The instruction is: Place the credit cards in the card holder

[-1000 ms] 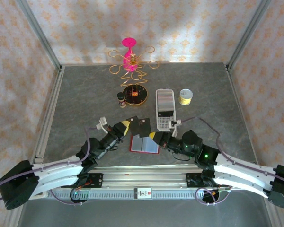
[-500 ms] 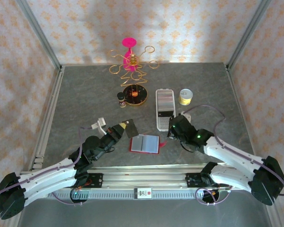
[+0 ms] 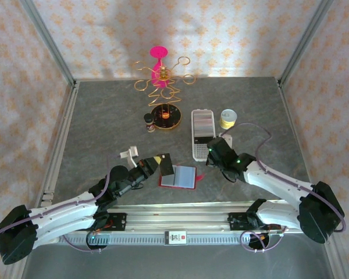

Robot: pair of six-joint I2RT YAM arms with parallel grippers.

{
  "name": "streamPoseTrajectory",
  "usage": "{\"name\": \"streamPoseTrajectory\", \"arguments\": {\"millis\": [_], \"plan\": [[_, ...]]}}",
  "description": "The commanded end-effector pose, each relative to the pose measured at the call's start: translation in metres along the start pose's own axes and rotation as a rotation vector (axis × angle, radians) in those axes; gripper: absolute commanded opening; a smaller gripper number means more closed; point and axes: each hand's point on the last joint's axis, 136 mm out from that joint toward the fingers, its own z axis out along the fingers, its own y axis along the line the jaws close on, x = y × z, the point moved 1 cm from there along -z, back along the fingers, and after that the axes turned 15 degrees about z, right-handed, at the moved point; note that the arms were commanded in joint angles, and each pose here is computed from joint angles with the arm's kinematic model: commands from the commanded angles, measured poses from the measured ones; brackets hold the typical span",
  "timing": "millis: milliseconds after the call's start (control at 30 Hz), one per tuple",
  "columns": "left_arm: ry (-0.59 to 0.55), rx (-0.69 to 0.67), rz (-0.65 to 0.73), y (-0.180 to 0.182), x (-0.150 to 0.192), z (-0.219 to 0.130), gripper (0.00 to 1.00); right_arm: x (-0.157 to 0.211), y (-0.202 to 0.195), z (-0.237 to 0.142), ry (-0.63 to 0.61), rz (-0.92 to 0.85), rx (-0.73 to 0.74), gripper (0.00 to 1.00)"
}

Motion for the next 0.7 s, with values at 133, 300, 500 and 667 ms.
{"name": "streamPoseTrajectory", "arguments": {"millis": [133, 300, 500, 667], "plan": [[-0.018, 0.058, 0.012, -0.016, -0.009, 0.001, 0.0, -0.006, -0.01, 0.011, -0.012, -0.043, 0.092, 0.0], [-0.012, 0.058, 0.009, -0.015, -0.007, 0.002, 0.0, -0.007, -0.015, 0.014, -0.012, -0.051, 0.138, 0.0], [0.0, 0.058, 0.008, -0.015, -0.005, 0.003, 0.0, -0.006, -0.016, 0.015, -0.005, -0.05, 0.154, 0.18], [0.009, 0.06, 0.008, -0.016, -0.004, 0.003, 0.0, -0.008, -0.014, 0.012, -0.002, -0.049, 0.156, 0.3]]}}
